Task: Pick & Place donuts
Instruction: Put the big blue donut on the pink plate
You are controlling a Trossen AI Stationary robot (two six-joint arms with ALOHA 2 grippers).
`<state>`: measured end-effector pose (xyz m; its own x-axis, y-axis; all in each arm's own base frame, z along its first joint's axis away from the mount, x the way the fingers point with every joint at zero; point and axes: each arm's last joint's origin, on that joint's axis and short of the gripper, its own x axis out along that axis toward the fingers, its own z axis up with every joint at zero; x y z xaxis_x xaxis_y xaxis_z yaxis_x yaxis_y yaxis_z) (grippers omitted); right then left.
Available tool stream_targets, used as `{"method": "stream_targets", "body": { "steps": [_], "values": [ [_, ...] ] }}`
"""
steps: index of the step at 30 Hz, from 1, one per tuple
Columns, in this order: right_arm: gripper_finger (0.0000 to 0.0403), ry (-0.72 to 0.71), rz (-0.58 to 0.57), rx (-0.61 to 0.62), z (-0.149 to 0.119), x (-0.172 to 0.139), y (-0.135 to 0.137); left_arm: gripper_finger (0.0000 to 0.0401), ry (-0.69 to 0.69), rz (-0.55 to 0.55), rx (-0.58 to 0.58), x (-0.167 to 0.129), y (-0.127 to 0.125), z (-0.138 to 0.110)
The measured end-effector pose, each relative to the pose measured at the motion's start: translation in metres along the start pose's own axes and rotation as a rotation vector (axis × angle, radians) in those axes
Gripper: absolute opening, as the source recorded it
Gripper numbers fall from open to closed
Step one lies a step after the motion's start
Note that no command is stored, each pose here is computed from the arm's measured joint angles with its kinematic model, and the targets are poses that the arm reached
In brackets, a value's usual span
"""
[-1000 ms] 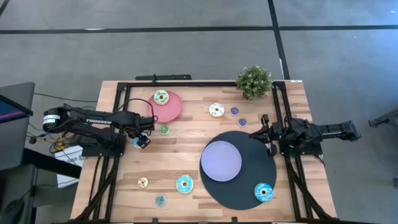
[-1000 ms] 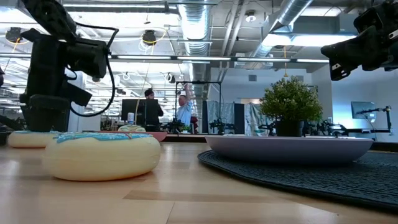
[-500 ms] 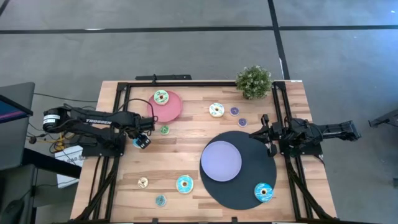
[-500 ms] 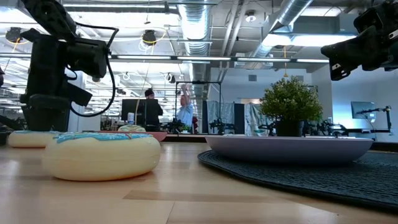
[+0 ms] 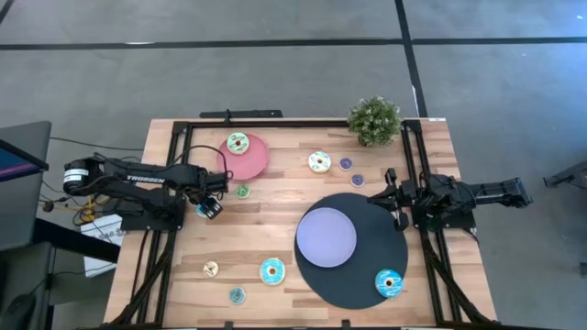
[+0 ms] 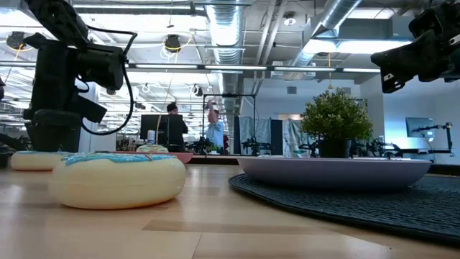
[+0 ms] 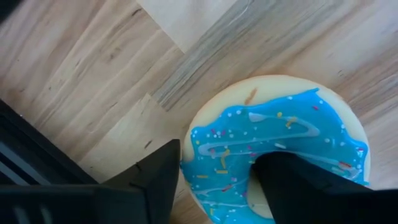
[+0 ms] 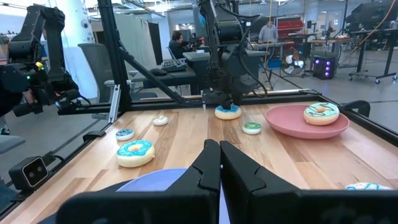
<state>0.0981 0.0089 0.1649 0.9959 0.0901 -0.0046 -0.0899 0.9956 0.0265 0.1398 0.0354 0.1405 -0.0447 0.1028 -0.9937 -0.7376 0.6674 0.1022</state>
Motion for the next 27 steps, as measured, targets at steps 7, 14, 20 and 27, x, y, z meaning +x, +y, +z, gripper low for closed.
{"method": "stream_targets", "body": {
  "steps": [7,14,20,27],
  "values": [
    [0.0,0.0,0.0,0.0,0.0,0.0,0.0,0.0189,0.0,0.001,-0.012,0.0,0.0,0.0],
    [0.0,0.0,0.0,0.0,0.0,0.0,0.0,0.0182,-0.025,-0.014,-0.013,0.0,-0.002,0.002],
    [0.0,0.0,0.0,0.0,0.0,0.0,0.0,0.0174,-0.066,-0.041,0.013,0.0,-0.004,0.006],
    [0.0,0.0,0.0,0.0,0.0,0.0,0.0,0.0165,-0.098,-0.064,0.011,-0.003,-0.007,0.01]
  ]
}}
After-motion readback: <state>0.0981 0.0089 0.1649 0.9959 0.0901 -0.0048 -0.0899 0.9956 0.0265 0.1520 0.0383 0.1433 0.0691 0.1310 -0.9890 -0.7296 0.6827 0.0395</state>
